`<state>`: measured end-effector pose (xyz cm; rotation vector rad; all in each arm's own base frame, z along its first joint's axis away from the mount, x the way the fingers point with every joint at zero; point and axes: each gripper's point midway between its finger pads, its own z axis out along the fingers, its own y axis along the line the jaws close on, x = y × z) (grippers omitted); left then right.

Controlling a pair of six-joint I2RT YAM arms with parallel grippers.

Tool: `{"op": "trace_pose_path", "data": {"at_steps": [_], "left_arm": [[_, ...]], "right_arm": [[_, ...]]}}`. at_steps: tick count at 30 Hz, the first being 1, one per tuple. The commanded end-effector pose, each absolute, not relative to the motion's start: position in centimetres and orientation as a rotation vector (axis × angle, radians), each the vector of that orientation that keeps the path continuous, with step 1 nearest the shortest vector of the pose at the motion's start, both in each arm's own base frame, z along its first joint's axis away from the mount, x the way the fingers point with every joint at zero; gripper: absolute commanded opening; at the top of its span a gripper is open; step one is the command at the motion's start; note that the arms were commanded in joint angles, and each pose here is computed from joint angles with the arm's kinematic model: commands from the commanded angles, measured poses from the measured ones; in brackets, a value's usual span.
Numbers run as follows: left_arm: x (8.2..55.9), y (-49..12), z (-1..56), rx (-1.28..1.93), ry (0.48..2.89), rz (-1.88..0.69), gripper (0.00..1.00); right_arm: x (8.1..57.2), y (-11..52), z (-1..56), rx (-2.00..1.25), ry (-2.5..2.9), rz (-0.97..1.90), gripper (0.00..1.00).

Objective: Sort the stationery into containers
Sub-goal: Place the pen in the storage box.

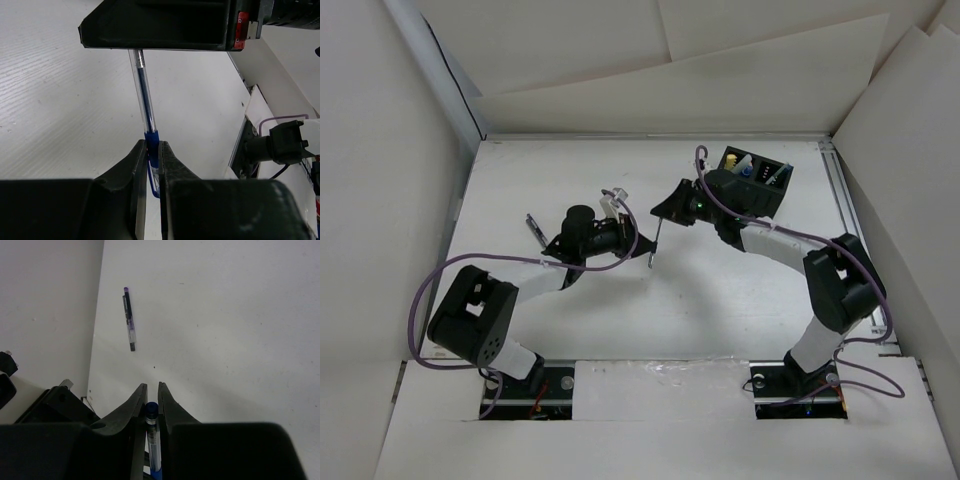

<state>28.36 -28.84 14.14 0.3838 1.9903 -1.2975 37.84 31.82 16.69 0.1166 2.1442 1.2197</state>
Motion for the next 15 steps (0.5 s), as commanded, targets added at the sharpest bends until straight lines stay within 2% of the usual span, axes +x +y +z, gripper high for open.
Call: {"op": "trace_pose_path", "data": {"at_steps": [1,2,3,4,5,7,8,10,11,15], "left_arm": [[28.8,-29.3,16.9,0.432,1.870,-1.302,0.03],[28.7,-29.2,16.5,0.430,1.880,-1.302,0.06],[28.8,-29.1,16.8,0.425,1.870,-1.295,0.16],[28.8,-29.1,16.8,0.424,1.870,-1.294,0.16],[28.8,-29.1,16.8,0.424,1.870,-1.294,0.21],[28.9,-29.0,16.8,0.417,1.871,-1.287,0.41],[28.9,-29.0,16.8,0.417,1.871,-1.287,0.42],[28.9,-29.0,17.1,0.419,1.861,-1.287,0.52],[29.0,-29.0,17.1,0.402,1.865,-1.284,0.54],[29.2,-28.7,18.7,0.390,1.820,-1.264,0.56]], "right_arm": [[38.6,33.0,20.2,0.063,2.032,1.276,0.00],[38.5,32.8,20.0,0.071,2.033,1.267,0.00],[38.7,32.6,20.4,0.084,2.019,1.253,0.00],[38.6,32.5,20.0,0.087,2.029,1.250,0.00],[38.9,32.0,20.6,0.100,2.011,1.239,0.00],[39.2,30.6,20.7,0.131,2.005,1.216,0.00],[39.4,30.2,20.5,0.143,2.012,1.207,0.00],[39.8,29.0,20.5,0.167,2.017,1.173,0.00],[40.3,28.2,20.9,0.193,2.003,1.148,0.00],[42.4,23.3,21.9,0.285,1.962,1.040,0.00]]}}
